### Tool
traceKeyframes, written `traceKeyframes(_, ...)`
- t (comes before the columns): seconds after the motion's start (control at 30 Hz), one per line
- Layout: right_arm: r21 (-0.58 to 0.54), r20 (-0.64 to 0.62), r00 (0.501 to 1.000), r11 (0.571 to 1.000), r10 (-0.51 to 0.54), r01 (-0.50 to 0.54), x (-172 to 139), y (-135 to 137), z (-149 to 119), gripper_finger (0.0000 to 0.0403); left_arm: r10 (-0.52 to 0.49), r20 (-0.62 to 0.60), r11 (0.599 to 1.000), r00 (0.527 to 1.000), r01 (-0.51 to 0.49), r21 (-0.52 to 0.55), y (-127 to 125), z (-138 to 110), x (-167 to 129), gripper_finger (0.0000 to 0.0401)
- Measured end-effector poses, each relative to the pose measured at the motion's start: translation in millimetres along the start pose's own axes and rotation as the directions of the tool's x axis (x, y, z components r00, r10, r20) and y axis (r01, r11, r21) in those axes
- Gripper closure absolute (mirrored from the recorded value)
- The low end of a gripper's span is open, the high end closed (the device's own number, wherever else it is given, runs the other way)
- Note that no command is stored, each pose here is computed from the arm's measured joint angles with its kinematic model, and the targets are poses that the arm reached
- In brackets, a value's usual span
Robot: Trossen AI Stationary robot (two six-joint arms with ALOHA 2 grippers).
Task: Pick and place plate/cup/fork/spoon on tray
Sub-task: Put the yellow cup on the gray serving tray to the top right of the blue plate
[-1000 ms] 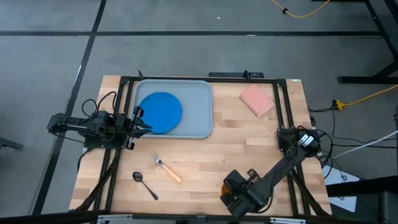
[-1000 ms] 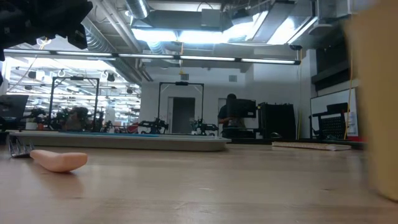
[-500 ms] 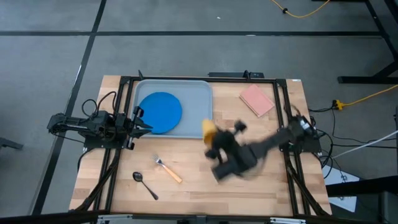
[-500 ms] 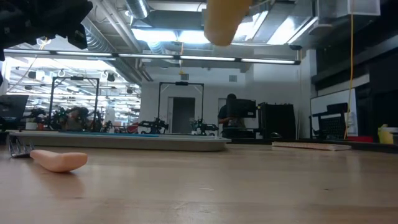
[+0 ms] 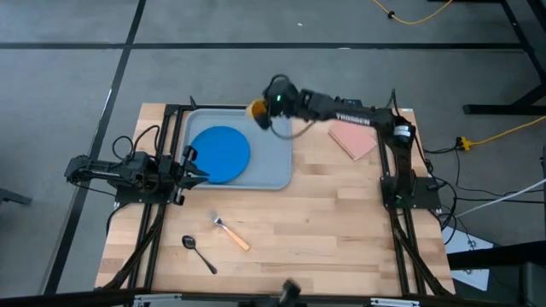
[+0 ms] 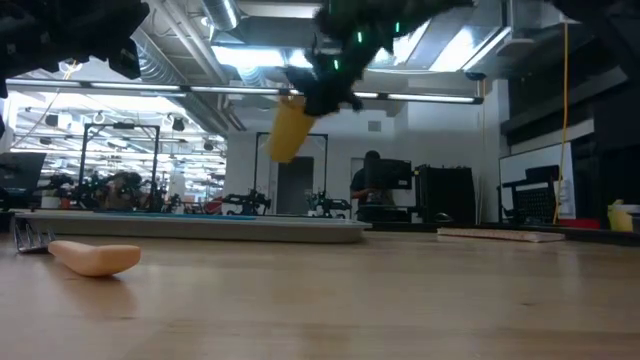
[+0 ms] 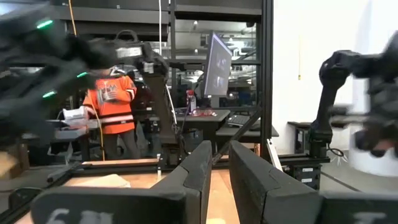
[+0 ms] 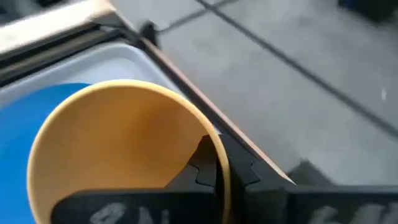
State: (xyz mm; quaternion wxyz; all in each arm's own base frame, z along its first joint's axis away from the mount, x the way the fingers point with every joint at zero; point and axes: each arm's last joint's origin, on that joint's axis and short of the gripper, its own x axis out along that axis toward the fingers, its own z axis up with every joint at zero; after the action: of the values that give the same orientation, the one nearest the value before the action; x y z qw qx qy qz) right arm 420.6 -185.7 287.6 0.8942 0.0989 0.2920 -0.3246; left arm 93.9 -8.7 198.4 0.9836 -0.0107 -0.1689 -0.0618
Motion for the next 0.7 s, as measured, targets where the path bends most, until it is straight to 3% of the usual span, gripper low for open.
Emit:
traceKeyframes(0.2, 0.186, -0.148, 0.988, 0.982, 0.036, -0.008, 44.7, -55.0, -23.1, 0.0401, 0.000, 0.000, 1.000, 1.000, 0.000, 0.000, 0.0, 0.1, 0.0, 0.0352)
traceKeyframes(0.37, 0.188, -0.173, 0.980, 0.980, 0.098, -0.065, 69.4, -51.9, -28.2, 0.0401, 0.001, 0.000, 1.000, 1.000, -0.001, 0.000, 0.0, 0.1, 0.0, 0.0352)
traceKeyframes(0.5, 0.120, -0.193, 0.974, 0.988, 0.122, -0.100, 70.9, -41.1, -9.4, 0.0401, 0.001, 0.000, 1.000, 1.000, -0.001, 0.000, 0.0, 0.1, 0.0, 0.0352)
traceKeyframes(0.7, 0.077, -0.379, 0.920, 0.994, 0.097, -0.072, 62.7, -39.3, 5.9, 0.0401, 0.001, 0.000, 1.000, 1.000, -0.001, 0.000, 0.1, 0.0, 0.0, 0.0352)
